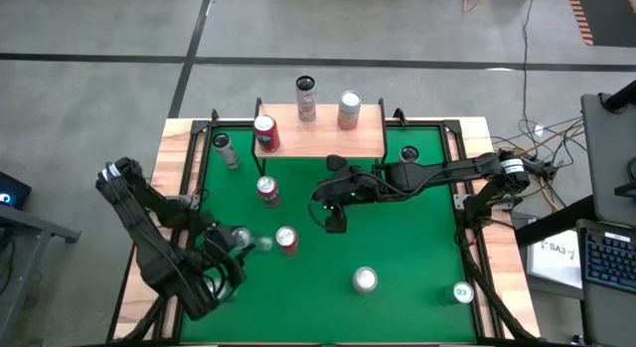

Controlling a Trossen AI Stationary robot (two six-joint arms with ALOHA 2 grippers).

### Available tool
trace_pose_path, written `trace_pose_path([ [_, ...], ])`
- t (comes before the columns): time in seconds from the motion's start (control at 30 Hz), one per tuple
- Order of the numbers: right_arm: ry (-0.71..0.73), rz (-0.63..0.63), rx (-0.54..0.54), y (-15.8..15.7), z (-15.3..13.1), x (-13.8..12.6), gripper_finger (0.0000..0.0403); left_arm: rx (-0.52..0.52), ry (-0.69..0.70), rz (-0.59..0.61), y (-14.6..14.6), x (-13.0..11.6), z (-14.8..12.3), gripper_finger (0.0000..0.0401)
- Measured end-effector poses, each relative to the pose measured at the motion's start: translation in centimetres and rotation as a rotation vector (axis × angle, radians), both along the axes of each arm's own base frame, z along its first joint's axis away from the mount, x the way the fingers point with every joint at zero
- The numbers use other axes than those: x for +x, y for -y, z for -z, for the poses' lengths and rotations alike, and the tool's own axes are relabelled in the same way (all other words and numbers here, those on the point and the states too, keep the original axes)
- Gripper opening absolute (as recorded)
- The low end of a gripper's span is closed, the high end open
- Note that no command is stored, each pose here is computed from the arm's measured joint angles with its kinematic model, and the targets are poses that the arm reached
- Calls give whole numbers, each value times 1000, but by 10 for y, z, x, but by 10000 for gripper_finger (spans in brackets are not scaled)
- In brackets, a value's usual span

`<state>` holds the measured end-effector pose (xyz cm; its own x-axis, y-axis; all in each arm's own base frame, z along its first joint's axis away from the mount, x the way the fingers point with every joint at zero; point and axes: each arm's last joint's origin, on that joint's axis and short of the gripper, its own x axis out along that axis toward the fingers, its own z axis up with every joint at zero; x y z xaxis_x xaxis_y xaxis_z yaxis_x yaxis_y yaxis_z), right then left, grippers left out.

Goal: Place canned beverage on shelf
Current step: Put the top left blue soda can on the shelf

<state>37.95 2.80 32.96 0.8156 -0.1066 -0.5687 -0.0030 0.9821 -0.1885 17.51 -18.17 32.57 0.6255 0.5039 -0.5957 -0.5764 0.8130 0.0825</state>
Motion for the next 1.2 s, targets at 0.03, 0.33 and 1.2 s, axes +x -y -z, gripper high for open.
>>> trace_pose_path([
  [0.03, 4, -17, 11, 0, 0, 0, 13, 9, 12, 4, -2, 2, -5, 233],
  [0.33, 90, -125, 87, -5, -8, 5, 13, 115, -29, -18, -24, 23, -15, 233],
  [1.2, 145, -111, 137, -8, -10, 9, 51, 174, 11, 24, -59, 18, -45, 233],
])
